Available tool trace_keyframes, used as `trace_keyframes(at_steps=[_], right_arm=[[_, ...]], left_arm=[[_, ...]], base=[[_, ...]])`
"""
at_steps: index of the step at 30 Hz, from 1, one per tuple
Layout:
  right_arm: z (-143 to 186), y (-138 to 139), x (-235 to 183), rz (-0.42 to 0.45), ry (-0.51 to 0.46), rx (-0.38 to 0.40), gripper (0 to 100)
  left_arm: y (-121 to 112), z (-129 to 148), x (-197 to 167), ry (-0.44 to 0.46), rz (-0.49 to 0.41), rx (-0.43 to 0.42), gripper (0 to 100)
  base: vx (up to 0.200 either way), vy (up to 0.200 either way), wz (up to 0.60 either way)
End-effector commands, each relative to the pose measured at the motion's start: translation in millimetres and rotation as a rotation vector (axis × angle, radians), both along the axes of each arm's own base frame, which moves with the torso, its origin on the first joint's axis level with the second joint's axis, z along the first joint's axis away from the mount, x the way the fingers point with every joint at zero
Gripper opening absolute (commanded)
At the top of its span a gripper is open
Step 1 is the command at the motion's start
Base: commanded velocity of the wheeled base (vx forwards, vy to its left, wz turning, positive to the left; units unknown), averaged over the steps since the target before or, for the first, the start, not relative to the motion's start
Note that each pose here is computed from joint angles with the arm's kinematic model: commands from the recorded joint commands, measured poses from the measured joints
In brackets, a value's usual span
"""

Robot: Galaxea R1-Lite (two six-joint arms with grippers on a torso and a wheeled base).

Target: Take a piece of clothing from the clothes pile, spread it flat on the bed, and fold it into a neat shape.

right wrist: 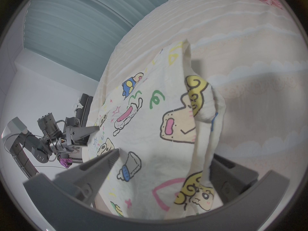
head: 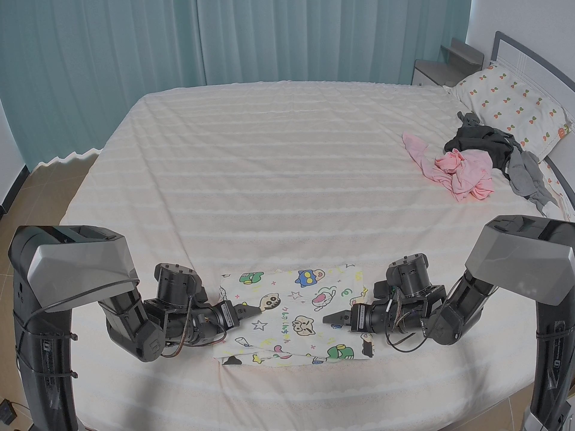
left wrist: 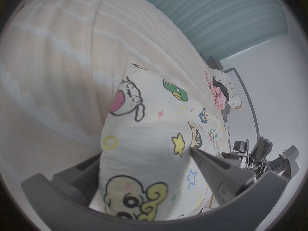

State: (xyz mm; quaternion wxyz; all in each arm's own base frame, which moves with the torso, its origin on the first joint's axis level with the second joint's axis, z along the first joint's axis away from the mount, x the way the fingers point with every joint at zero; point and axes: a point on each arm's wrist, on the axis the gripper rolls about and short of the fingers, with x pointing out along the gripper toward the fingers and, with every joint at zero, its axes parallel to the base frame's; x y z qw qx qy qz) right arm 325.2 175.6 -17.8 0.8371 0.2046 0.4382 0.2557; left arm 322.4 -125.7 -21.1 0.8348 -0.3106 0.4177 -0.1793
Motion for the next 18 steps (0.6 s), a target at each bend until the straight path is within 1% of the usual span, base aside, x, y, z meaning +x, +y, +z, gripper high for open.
trace_keyframes(at_steps=[1,4,8,11,13,15,18], right_arm=[[-4,2,1,-0.006,0.015,0.007,0],[-2,3,0,-0.005,0.015,0.011,0],[5,7,-5,0.009,0.006,0.02,0],[11,7,-6,0.01,-0.005,0.027,0],[23,8,-10,0.006,-0.015,0.049,0],[35,11,-14,0.001,-0.025,0.076,0],[41,13,-16,0.003,-0.032,0.087,0]], left_arm=[[-4,2,-3,-0.006,-0.013,0.0,0],[-4,2,-5,-0.005,-0.014,0.005,0],[-4,15,-6,-0.034,-0.011,-0.005,0],[-3,20,-6,-0.044,-0.009,-0.008,0],[-3,23,-8,-0.041,-0.001,-0.005,0],[-2,27,-10,-0.027,0.025,-0.005,0],[-2,31,-11,-0.014,0.039,-0.016,0]], base=[[0.0,0.0,0.0],[0.0,0.0,0.0],[0.0,0.0,0.0],[0.0,0.0,0.0],[0.0,0.0,0.0],[0.0,0.0,0.0],[0.0,0.0,0.0]])
